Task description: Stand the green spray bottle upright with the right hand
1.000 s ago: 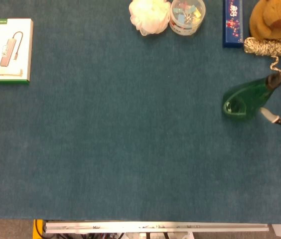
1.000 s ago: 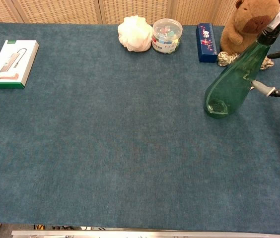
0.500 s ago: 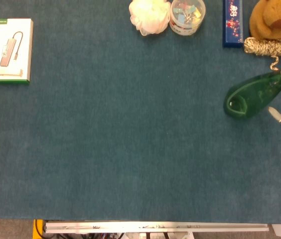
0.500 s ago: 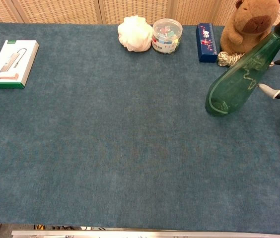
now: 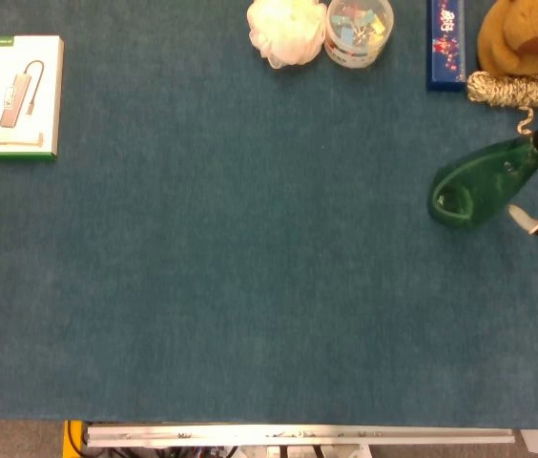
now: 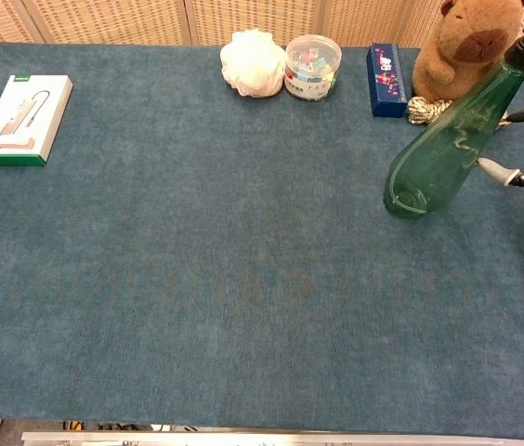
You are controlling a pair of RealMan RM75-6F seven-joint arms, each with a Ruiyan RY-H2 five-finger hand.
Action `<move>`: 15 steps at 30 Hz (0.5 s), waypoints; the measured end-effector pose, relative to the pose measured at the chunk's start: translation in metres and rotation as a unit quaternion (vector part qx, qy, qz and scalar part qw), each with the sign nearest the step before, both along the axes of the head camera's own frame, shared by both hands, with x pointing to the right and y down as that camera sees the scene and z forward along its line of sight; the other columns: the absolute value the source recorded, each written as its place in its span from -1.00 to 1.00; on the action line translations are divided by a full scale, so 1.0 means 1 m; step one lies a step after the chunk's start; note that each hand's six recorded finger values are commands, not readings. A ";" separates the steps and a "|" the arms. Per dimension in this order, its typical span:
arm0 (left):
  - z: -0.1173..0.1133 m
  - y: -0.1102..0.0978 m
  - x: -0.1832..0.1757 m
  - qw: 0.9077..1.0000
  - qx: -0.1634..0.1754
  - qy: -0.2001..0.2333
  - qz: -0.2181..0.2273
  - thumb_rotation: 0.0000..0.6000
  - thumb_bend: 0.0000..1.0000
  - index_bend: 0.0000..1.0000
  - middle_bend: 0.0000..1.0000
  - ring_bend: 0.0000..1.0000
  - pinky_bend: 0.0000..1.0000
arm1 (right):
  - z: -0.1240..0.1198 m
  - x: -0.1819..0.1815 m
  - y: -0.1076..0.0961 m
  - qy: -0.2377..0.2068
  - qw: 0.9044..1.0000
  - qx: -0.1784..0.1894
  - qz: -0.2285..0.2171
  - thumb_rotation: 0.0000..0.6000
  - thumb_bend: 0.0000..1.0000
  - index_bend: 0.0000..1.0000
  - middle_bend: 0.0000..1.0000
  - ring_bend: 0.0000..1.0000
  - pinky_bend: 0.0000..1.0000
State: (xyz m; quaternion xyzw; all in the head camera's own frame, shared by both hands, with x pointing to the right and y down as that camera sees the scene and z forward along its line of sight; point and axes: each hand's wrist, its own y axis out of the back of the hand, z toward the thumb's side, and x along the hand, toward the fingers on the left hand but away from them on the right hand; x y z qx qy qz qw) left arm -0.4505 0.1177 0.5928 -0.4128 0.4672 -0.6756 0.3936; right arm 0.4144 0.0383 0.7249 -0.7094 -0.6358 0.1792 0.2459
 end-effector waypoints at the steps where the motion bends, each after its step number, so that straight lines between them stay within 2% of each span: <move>1: 0.000 0.000 0.000 1.000 0.000 0.000 0.000 1.00 -1.00 0.00 -0.14 -0.36 -0.08 | 0.000 0.000 0.000 0.000 1.000 -0.001 -0.001 1.00 -1.00 -0.77 -0.58 -0.77 -0.36; 15: 0.000 0.000 0.000 1.000 0.000 0.000 0.000 1.00 -1.00 0.00 -0.14 -0.36 -0.08 | 0.000 0.001 0.001 0.002 1.000 -0.002 0.000 1.00 -1.00 -0.77 -0.58 -0.77 -0.36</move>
